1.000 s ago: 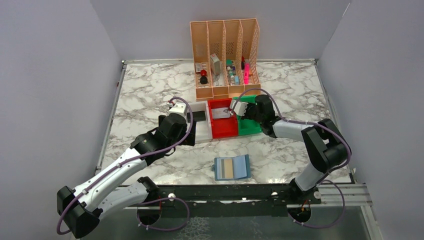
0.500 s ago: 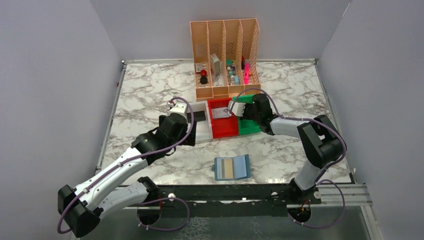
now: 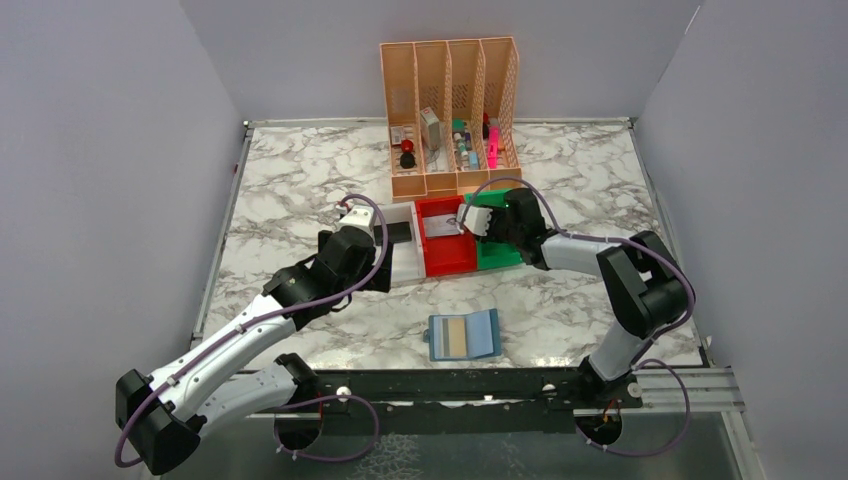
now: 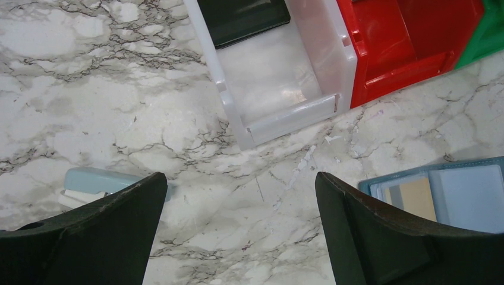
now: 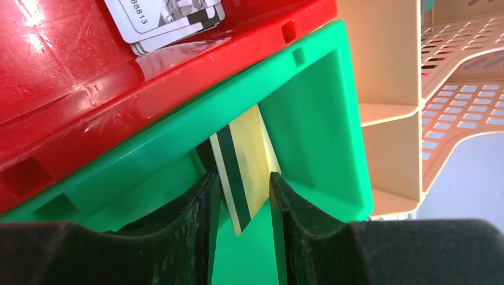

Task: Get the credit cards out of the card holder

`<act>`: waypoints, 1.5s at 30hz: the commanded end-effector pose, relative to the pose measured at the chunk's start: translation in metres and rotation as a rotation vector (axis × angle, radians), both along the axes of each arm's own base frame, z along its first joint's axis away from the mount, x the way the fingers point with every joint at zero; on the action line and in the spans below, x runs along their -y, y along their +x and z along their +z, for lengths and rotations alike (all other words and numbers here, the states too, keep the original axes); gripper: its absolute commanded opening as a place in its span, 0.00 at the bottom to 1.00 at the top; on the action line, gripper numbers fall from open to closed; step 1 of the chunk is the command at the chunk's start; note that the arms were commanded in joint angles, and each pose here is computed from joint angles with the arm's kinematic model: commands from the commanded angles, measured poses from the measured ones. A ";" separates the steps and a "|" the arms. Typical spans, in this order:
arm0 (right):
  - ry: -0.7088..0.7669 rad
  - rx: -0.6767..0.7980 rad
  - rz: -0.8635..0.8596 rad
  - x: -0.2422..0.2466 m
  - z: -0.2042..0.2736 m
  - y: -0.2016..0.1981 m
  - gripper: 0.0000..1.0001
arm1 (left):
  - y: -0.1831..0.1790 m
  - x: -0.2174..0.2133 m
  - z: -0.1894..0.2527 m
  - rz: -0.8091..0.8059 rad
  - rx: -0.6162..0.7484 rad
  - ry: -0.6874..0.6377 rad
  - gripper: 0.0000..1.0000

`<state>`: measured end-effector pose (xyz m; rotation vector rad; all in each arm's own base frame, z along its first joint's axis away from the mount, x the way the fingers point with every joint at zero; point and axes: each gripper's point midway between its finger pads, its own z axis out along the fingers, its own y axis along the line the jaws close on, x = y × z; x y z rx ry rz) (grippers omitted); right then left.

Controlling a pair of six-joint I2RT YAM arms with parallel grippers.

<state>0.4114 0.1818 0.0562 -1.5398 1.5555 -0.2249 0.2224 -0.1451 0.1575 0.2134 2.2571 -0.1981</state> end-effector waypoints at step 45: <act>0.849 -0.657 -0.962 0.000 0.035 -0.077 0.48 | 0.002 0.001 -0.007 -0.005 -0.010 0.015 0.99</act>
